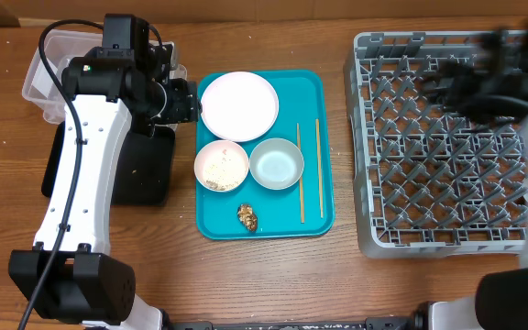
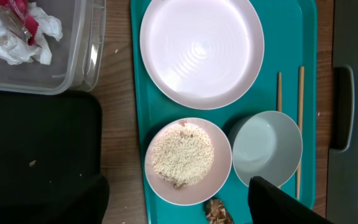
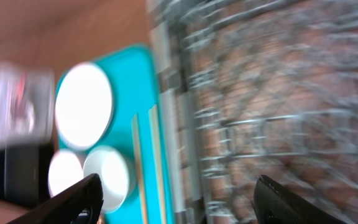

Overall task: Sort waste into correct bins and load items into the dishwasher
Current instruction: 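Reach the right gripper to the white bowl and grasp its rim, then lift the white bowl and place it in the dish rack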

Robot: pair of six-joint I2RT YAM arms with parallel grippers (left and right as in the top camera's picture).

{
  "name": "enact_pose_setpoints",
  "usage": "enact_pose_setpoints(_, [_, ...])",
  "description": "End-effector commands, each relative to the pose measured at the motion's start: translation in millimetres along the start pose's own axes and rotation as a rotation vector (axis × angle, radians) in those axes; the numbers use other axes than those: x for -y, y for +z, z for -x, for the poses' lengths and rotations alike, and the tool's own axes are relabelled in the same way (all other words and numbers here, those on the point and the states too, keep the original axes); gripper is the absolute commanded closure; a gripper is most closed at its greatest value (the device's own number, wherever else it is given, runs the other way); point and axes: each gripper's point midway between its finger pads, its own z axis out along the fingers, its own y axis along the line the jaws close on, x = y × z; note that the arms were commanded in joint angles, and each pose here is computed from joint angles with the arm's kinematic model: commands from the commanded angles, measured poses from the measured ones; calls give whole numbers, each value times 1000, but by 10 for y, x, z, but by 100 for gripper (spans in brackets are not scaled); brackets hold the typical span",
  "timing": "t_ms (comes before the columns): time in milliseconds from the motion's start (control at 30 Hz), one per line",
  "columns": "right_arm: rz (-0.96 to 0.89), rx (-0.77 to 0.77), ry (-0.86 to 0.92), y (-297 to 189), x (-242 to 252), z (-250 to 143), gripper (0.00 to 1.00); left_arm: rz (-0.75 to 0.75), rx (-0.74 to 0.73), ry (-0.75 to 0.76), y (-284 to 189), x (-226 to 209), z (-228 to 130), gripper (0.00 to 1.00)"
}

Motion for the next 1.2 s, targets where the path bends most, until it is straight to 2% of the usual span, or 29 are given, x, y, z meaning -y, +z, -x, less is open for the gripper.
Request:
enact_pose_setpoints(0, [-9,-114,-150,381,-357,-232,21,14,34,17,-105,-15,51,26])
enact_pose_setpoints(167, [19,-293,-217,958,-791,-665,24,14,34,18,-105,-15,51,26])
enact_pose_setpoints(433, [-27,-512,-195,1574,-946,-1247,33,14,34,18,-105,-15,52,25])
enact_pose_setpoints(467, [-48,-584,-201,1714,-940,-1446,36,14,34,18,-105,-15,52,25])
enact_pose_setpoints(600, [-92,-659,-182,1899,-872,-1705,43,14,34,18,-105,-15,52,25])
enact_pose_setpoints(800, [-118,-669,-165,2032,-736,-1854,47,14,34,18,-105,-15,52,25])
enact_pose_setpoints(933, [-126,-666,-147,2101,-675,-1917,60,14,34,18,-105,-14,51,25])
enact_pose_setpoints(1067, [-124,-642,-149,2148,-676,-1885,87,14,34,18,-105,-14,51,25])
enact_pose_setpoints(1133, [-119,-634,-148,2144,-702,-1854,96,14,34,18,-105,-14,50,25])
enact_pose_setpoints(1167, [-118,-630,-146,2133,-710,-1828,96,14,34,18,-105,-14,50,25])
